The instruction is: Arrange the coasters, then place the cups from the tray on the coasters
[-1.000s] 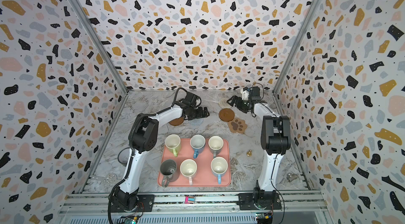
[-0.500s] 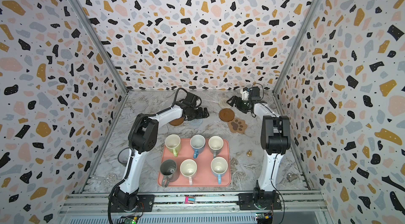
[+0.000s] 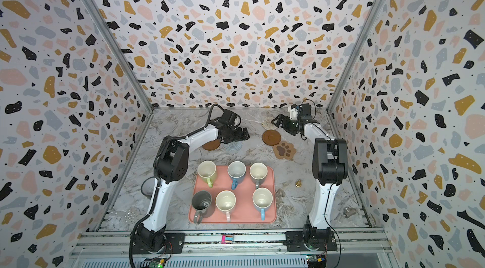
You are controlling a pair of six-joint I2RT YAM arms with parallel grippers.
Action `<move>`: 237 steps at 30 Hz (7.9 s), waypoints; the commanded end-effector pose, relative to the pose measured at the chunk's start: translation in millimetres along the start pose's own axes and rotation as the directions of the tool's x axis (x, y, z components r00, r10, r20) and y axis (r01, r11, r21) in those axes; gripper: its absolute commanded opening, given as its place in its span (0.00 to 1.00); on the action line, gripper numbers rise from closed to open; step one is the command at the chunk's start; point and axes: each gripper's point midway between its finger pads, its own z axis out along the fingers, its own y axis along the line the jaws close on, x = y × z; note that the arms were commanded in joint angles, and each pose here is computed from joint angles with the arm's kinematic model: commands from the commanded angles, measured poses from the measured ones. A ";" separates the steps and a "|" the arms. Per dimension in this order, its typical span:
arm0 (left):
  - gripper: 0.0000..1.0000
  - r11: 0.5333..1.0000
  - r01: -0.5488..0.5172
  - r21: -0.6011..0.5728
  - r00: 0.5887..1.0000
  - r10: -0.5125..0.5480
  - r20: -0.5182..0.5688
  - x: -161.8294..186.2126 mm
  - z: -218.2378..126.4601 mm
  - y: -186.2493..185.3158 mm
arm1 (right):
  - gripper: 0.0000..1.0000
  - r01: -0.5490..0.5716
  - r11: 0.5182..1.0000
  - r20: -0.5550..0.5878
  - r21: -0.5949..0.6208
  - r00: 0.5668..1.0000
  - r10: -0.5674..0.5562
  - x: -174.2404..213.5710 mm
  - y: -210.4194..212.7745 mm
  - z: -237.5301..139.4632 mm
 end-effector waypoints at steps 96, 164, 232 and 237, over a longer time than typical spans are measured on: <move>1.00 0.990 0.130 0.056 0.935 -0.141 0.327 -66.8 -82.2 19.7 | 0.99 0.133 0.991 -0.369 0.000 0.921 -0.124 81.3 11.3 71.0; 1.00 0.990 0.122 0.067 0.928 -0.138 0.347 -77.7 -109.9 31.2 | 0.99 0.362 0.899 -0.672 -0.245 0.605 -0.427 217.5 70.5 73.5; 1.00 0.991 0.120 0.065 0.921 -0.136 0.365 -86.1 -115.6 28.0 | 0.99 0.324 0.931 -0.213 -0.167 0.910 -0.355 44.3 117.7 35.2; 1.00 0.990 0.127 0.064 0.917 -0.141 0.374 -88.6 -116.9 28.4 | 0.99 0.200 0.977 -0.150 -0.076 0.966 -0.209 22.1 80.1 20.9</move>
